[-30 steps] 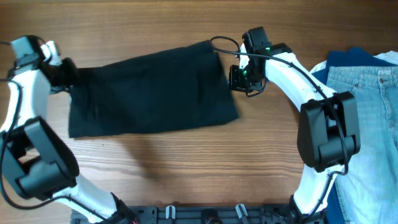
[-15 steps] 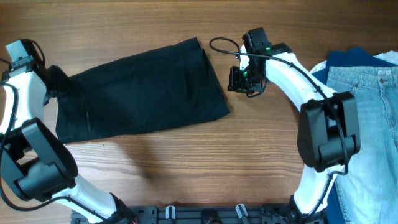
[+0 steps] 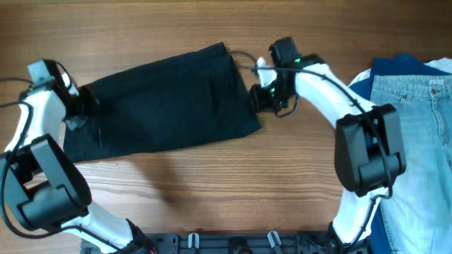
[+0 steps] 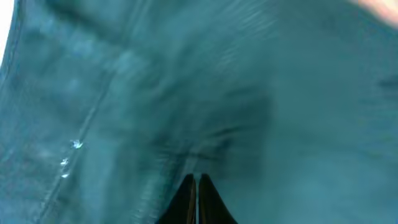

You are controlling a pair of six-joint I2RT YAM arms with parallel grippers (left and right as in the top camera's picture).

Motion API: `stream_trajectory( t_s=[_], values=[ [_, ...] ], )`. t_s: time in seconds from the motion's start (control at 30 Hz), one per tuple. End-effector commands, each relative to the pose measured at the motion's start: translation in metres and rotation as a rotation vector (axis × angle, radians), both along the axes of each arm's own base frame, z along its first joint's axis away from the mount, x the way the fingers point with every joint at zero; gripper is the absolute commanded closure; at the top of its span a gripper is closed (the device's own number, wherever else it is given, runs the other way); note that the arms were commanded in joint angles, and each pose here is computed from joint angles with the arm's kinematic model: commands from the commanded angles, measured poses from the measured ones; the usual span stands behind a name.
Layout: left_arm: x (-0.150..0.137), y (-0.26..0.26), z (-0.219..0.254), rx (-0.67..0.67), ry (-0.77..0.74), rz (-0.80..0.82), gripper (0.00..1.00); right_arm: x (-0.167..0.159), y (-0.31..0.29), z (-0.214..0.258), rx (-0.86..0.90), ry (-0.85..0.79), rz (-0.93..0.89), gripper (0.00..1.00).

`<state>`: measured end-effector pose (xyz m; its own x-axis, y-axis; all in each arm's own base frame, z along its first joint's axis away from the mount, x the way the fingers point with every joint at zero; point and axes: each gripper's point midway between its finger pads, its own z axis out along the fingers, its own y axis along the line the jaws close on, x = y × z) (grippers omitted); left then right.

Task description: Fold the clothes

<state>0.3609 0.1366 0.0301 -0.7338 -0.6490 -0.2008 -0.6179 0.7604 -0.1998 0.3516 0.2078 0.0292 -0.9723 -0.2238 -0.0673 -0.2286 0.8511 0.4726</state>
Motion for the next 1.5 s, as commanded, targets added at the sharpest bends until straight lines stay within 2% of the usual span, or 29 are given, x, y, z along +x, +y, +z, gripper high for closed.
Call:
stream_trajectory(
  t_s=[0.0, 0.03, 0.1, 0.13, 0.2, 0.27, 0.37, 0.43, 0.5, 0.53, 0.57, 0.6, 0.63, 0.7, 0.8, 0.9, 0.97, 1.0, 1.1, 1.23, 1.3, 1.47],
  values=[
    [-0.024, 0.01, -0.026, 0.063, 0.089, 0.017, 0.96, -0.029, -0.01, -0.045, -0.157, 0.116, -0.033, 0.68],
    [-0.025, 0.01, -0.026, 0.062, 0.091, 0.018, 0.96, -0.028, -0.014, -0.046, -0.182, 0.124, -0.069, 0.69],
    [-0.024, 0.011, -0.026, 0.064, 0.088, 0.018, 0.96, -0.028, -0.022, -0.047, -0.197, 0.144, -0.105, 0.84],
    [-0.023, 0.011, -0.025, 0.065, 0.085, 0.018, 0.95, -0.03, -0.027, -0.047, -0.212, 0.16, -0.114, 0.95],
    [-0.022, 0.012, -0.025, 0.069, 0.078, 0.019, 0.94, -0.042, -0.045, -0.048, -0.286, 0.22, -0.144, 0.96],
    [-0.019, 0.013, -0.024, 0.073, 0.067, 0.016, 0.93, -0.072, -0.083, -0.044, -0.504, 0.332, -0.208, 0.96],
    [-0.017, 0.014, -0.02, 0.076, 0.061, 0.015, 0.92, -0.08, -0.089, -0.034, -0.54, 0.363, -0.247, 0.95],
    [-0.014, 0.014, -0.015, 0.074, 0.056, 0.015, 0.89, -0.066, -0.084, -0.02, -0.493, 0.277, -0.248, 0.85],
    [-0.009, 0.014, -0.005, 0.065, 0.04, 0.011, 0.84, -0.036, -0.067, 0.005, -0.368, 0.094, -0.173, 0.71],
    [-0.007, 0.014, 0.002, 0.065, 0.029, 0.011, 0.82, -0.021, -0.054, 0.022, -0.287, -0.011, -0.118, 0.63],
    [-0.004, 0.012, 0.01, 0.052, 0.01, 0.006, 0.81, -0.004, -0.041, 0.042, -0.205, -0.124, -0.076, 0.46],
    [-0.002, 0.008, 0.017, 0.033, -0.005, -0.001, 0.79, 0.01, -0.033, 0.057, -0.154, -0.209, -0.076, 0.39],
    [-0.001, 0.003, 0.022, 0.009, -0.017, -0.007, 0.78, 0.025, -0.022, 0.073, -0.092, -0.288, -0.082, 0.39],
    [-0.006, -0.011, 0.029, -0.059, -0.017, -0.022, 0.68, 0.044, 0.0, 0.094, 0.047, -0.364, -0.111, 0.52],
    [-0.032, -0.006, 0.024, -0.037, 0.093, 0.008, 0.54, 0.045, 0.034, 0.091, 0.219, -0.271, -0.144, 0.78],
    [-0.042, 0.02, 0.023, -0.006, 0.104, 0.084, 0.32, 0.026, 0.052, 0.058, 0.216, -0.143, -0.116, 0.87],
    [-0.035, 0.04, 0.026, -0.023, 0.022, 0.122, 0.15, 0.009, 0.056, 0.028, 0.169, -0.013, -0.146, 0.92],
    [-0.031, 0.046, 0.029, -0.029, -0.017, 0.105, 0.12, 0.004, 0.056, 0.018, 0.151, 0.035, -0.168, 0.94],
    [-0.029, 0.066, 0.036, -0.049, -0.115, 0.072, 0.08, -0.006, 0.052, -0.009, 0.102, 0.166, -0.262, 0.96],
    [-0.035, 0.091, 0.027, -0.07, -0.157, 0.092, 0.07, -0.008, 0.049, -0.019, 0.075, 0.194, -0.289, 0.96],
    [-0.029, 0.081, 0.019, -0.16, -0.212, 0.026, 0.07, -0.007, 0.047, -0.02, 0.063, 0.187, -0.293, 0.96],
    [-0.028, 0.061, -0.019, -0.282, -0.197, -0.067, 0.13, -0.006, 0.046, -0.021, 0.056, 0.178, -0.295, 0.96]
  ],
)
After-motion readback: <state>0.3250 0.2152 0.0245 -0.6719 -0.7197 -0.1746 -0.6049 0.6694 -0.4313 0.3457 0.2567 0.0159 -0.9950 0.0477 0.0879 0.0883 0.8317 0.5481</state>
